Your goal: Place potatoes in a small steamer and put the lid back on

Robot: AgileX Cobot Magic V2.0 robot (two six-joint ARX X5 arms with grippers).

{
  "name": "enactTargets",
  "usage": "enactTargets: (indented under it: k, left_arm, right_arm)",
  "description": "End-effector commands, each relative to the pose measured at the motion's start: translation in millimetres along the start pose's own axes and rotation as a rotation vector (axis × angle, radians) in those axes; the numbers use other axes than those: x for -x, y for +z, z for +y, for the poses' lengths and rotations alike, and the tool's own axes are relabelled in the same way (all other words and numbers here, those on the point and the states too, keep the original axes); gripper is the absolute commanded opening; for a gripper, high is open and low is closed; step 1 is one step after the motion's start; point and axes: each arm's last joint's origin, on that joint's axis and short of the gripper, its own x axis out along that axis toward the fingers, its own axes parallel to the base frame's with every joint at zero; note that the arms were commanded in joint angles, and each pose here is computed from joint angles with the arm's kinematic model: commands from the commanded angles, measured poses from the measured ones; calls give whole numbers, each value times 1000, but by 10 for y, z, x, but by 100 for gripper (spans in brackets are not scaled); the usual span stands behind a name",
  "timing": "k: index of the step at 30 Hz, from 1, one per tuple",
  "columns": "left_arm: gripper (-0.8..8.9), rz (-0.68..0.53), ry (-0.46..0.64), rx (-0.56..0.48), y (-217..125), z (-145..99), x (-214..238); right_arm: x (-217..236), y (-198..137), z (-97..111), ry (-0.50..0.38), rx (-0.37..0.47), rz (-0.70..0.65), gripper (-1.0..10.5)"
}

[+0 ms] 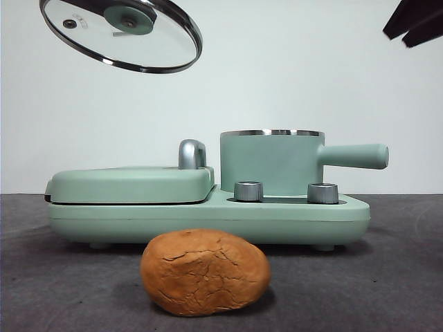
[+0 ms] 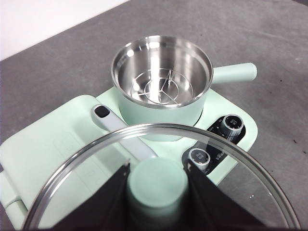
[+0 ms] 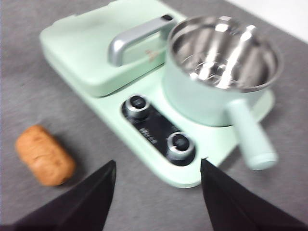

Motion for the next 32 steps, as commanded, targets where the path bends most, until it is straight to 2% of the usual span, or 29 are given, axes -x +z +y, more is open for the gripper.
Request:
enactTargets:
  k: [1,7,11,20,25,32]
  left_arm:
    - [13,-41,2,-3,75,-3,34]
    - [13,-41,7,-4,76,1,34]
    - [13,-42,13,-1,75,15,37]
    - [13,-43,14,-1,76,17,37]
    - [13,-45,15,-1,77,18,37]
    - [13,-49,15,-2,81,18,37]
  right_arm:
    - [-113,47,33,67,10,26,278]
    - [-473,32,211,215,118,138,281]
    - [-729,-5,373,308,208,210,335]
    - [-1180,-44,614,388,282,235,336]
    - [-1345,-83,753,431,313,240,395]
    - [-1533,-175,939,485,362,268,395]
